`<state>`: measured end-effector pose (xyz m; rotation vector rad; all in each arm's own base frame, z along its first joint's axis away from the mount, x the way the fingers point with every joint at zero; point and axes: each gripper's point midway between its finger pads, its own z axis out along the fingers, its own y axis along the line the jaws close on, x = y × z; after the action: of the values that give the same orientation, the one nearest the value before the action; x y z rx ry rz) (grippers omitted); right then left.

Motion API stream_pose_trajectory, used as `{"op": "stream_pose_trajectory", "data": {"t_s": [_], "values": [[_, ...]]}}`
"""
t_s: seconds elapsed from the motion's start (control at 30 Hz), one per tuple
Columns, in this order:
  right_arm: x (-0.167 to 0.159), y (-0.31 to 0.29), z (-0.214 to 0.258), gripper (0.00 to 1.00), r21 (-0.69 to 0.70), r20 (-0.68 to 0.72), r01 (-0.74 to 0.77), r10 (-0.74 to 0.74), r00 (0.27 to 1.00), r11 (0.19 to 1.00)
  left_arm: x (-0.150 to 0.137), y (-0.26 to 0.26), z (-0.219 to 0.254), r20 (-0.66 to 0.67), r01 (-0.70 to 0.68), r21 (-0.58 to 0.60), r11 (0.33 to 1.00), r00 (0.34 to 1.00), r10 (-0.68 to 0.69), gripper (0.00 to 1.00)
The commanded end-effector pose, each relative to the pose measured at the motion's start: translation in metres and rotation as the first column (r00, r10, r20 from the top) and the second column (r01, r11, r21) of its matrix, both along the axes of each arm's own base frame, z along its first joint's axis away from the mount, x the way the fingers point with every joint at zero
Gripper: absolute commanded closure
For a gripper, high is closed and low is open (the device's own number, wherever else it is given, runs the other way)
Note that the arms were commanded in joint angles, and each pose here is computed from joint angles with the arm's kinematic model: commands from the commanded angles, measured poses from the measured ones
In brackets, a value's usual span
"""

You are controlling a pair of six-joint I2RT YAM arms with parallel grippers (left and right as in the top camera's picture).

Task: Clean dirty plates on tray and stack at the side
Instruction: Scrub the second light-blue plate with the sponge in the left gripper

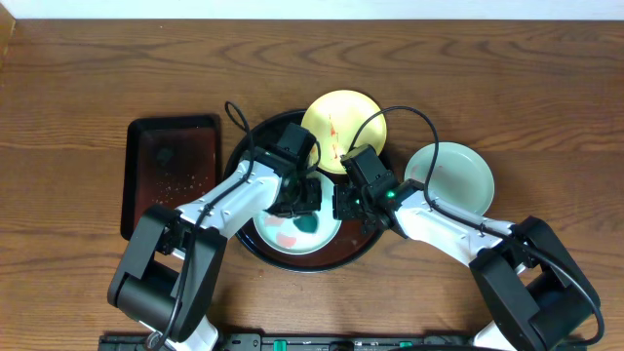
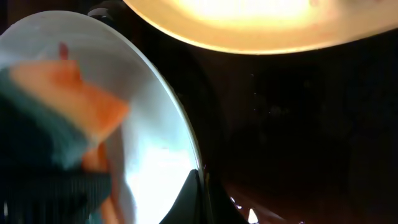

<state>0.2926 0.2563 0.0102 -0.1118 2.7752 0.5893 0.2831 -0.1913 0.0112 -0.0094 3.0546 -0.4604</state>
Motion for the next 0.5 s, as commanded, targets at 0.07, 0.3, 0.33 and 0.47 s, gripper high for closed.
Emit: {"op": "stream_pose_trajectory", "data": {"t_s": [0.07, 0.3, 0.33, 0.47], "values": [[0.002, -0.006, -0.003, 0.99, -0.021, 0.001, 0.005, -0.005, 1.000, 1.000, 0.052, 0.049, -0.003, 0.262, -0.217, 0.250, 0.944, 0.953, 0.150, 0.93], [0.001, -0.006, -0.003, 0.99, -0.021, 0.000, 0.005, -0.005, 1.000, 1.000, 0.089, 0.067, 0.015, 0.459, -0.336, 0.296, 0.894, 0.871, 0.176, 0.92], [0.001, -0.006, -0.003, 0.99, -0.021, 0.001, 0.005, -0.005, 1.000, 1.000, 0.089, 0.067, 0.015, 0.460, -0.337, 0.298, 0.893, 0.871, 0.175, 0.92], [0.002, -0.006, -0.003, 0.99, -0.021, 0.001, 0.005, -0.005, 1.000, 1.000, 0.085, 0.069, 0.012, 0.447, -0.329, 0.312, 0.891, 0.879, 0.168, 0.92]]}}
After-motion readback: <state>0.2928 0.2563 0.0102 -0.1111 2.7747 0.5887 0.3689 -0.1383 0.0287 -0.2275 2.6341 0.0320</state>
